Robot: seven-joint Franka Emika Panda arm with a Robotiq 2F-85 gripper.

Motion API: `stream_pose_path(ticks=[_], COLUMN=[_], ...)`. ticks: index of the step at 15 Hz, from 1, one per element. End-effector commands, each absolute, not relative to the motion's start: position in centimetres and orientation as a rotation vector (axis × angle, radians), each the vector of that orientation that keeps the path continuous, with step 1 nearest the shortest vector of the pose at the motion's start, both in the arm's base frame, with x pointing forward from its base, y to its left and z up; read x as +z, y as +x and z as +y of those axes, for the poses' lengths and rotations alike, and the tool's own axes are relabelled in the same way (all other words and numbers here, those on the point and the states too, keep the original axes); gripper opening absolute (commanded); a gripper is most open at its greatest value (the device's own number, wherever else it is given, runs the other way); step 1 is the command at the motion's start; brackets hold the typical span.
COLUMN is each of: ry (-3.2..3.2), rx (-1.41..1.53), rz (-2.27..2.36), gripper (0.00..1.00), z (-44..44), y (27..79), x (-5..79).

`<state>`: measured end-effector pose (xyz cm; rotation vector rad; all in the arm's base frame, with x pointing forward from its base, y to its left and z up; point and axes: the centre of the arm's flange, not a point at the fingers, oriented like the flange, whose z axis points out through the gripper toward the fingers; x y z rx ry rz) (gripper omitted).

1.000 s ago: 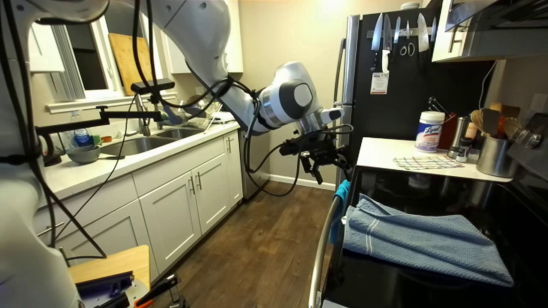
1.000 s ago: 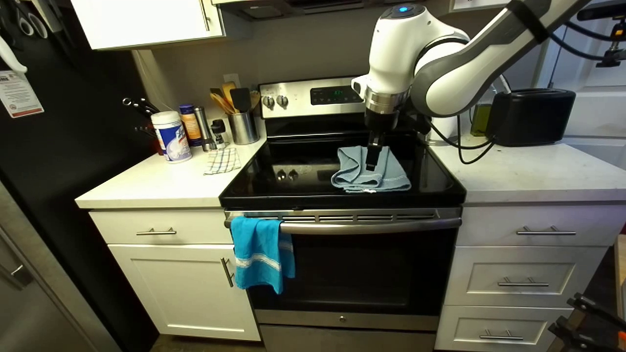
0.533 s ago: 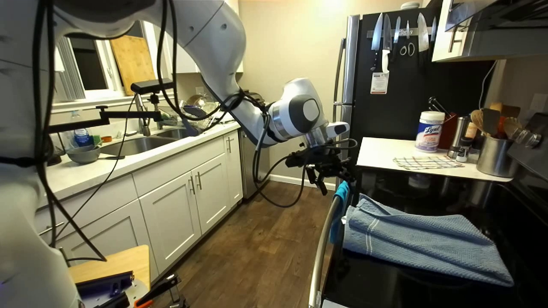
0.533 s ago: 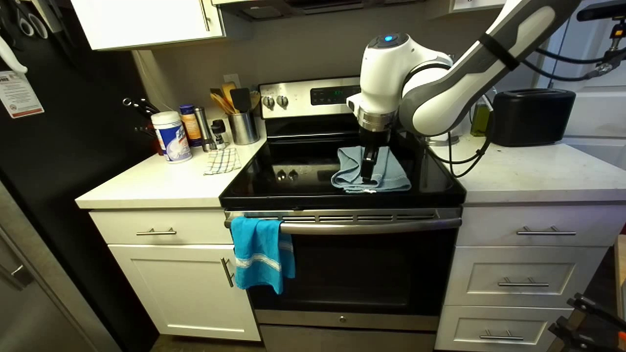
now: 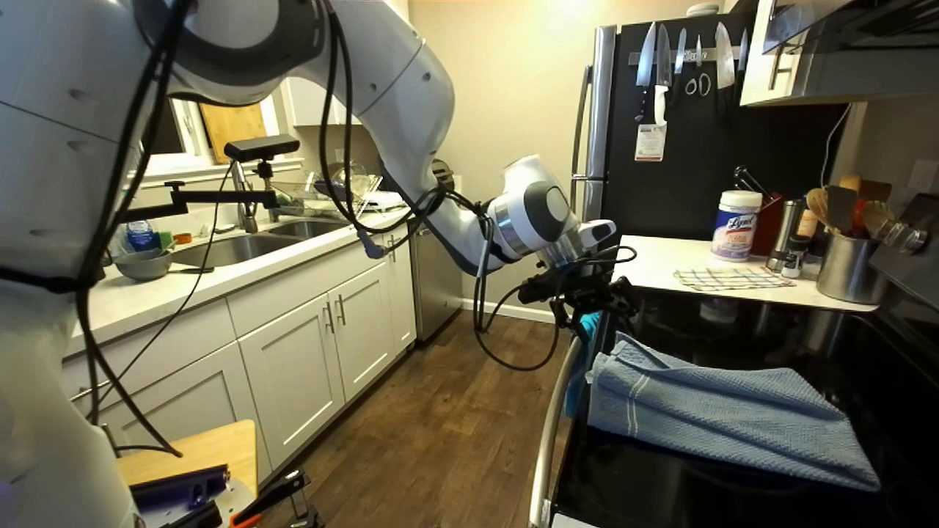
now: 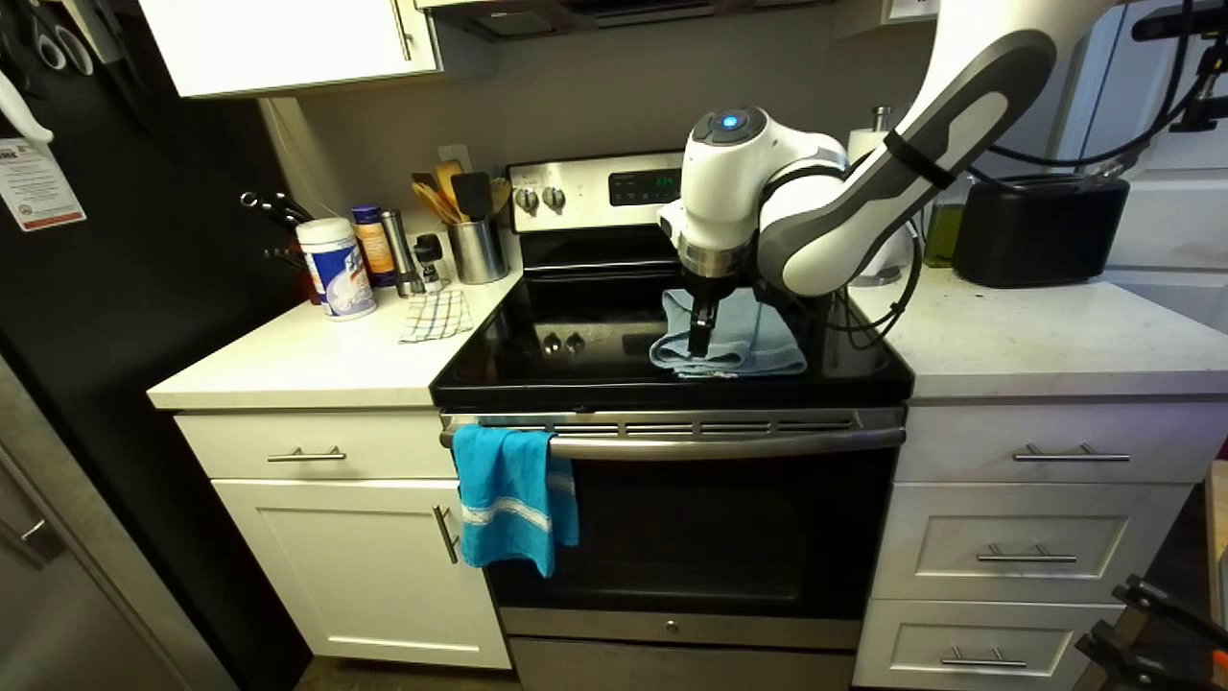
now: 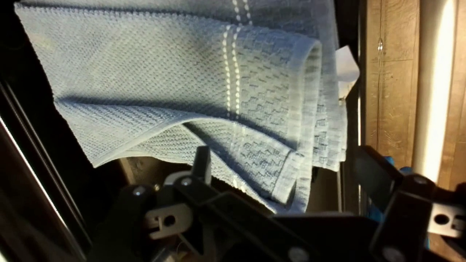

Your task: Hang the blue towel on the oven handle

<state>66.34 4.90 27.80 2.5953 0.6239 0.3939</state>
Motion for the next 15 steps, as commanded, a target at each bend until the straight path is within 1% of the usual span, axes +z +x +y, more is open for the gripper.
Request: stream_pose_path(ticks=[1, 7, 15], ry=[2.555, 2.54, 2.513], rx=[0.424, 0.402, 0.344], rz=[0.628, 0.631, 0.607], gripper=[1.0, 1.0, 1.0], z=[5.4, 5.1, 4.3], y=[68.1, 69.1, 69.0], x=[26.4, 24.6, 23.8])
